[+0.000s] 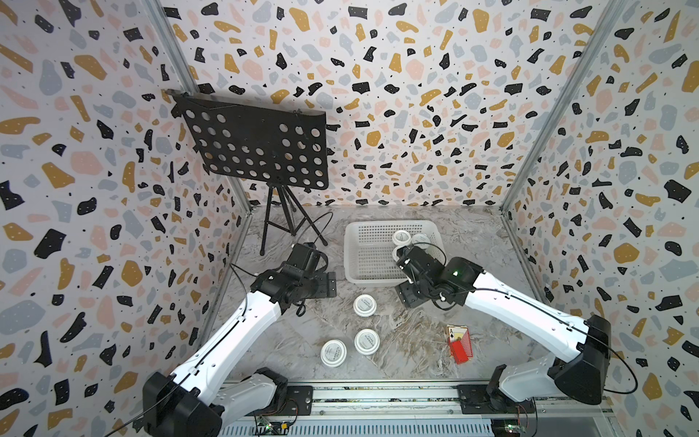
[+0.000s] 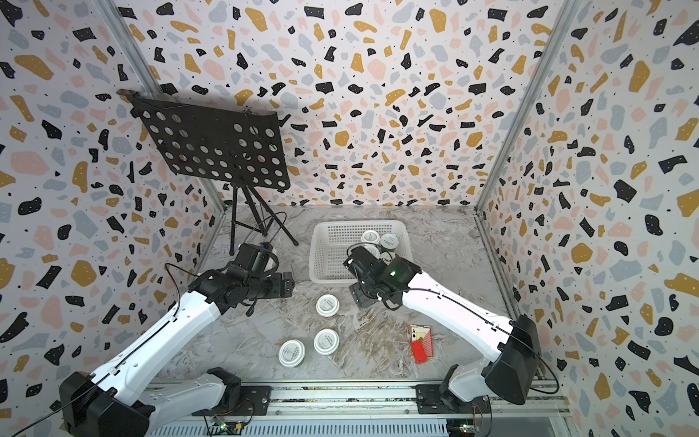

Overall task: Put the yogurt in the basket
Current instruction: Pick up the yogurt from the center of the board, then place the yogurt in the basket.

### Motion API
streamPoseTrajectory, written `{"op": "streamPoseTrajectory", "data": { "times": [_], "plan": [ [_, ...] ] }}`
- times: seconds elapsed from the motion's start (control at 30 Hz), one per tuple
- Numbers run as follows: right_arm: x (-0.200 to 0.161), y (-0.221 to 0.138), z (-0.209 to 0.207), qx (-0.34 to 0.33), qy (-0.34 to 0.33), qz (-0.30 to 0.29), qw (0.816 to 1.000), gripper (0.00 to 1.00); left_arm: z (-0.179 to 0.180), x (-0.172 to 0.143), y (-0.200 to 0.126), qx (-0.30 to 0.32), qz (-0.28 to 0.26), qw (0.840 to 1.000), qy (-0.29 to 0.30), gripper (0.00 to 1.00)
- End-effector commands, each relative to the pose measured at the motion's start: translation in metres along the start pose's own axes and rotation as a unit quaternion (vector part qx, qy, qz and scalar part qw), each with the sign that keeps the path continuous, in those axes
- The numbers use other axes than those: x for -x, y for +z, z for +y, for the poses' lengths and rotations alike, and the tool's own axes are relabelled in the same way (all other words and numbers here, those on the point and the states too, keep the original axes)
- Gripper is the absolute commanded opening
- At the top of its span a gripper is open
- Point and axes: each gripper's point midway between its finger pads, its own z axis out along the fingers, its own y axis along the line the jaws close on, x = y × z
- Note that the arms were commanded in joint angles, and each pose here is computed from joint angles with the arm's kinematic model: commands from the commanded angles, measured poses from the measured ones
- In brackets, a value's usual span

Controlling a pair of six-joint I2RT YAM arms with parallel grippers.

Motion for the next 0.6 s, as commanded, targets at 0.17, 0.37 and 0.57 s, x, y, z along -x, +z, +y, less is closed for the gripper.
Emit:
{"op": "streamPoseTrajectory", "data": {
  "times": [0.17, 0.37, 0.57],
  "plan": [
    [0.048, 0.012, -0.031, -0.025, -0.012, 0.006, 1.000, 0.77, -0.012, 0.020, 0.003, -0.017, -0.009, 1.000, -0.005, 0.96],
    [0.071, 0.032, -0.034, -0.018, -0.008, -0.003, 1.000, 0.77, -0.014, 0.026, 0.011, -0.017, 0.000, 1.000, -0.004, 0.96],
    [0.074, 0.055, -0.036, -0.009, 0.003, 0.013, 1.000, 0.77, -0.013, 0.028, 0.011, -0.016, -0.002, 1.000, -0.007, 0.96]
  ]
}}
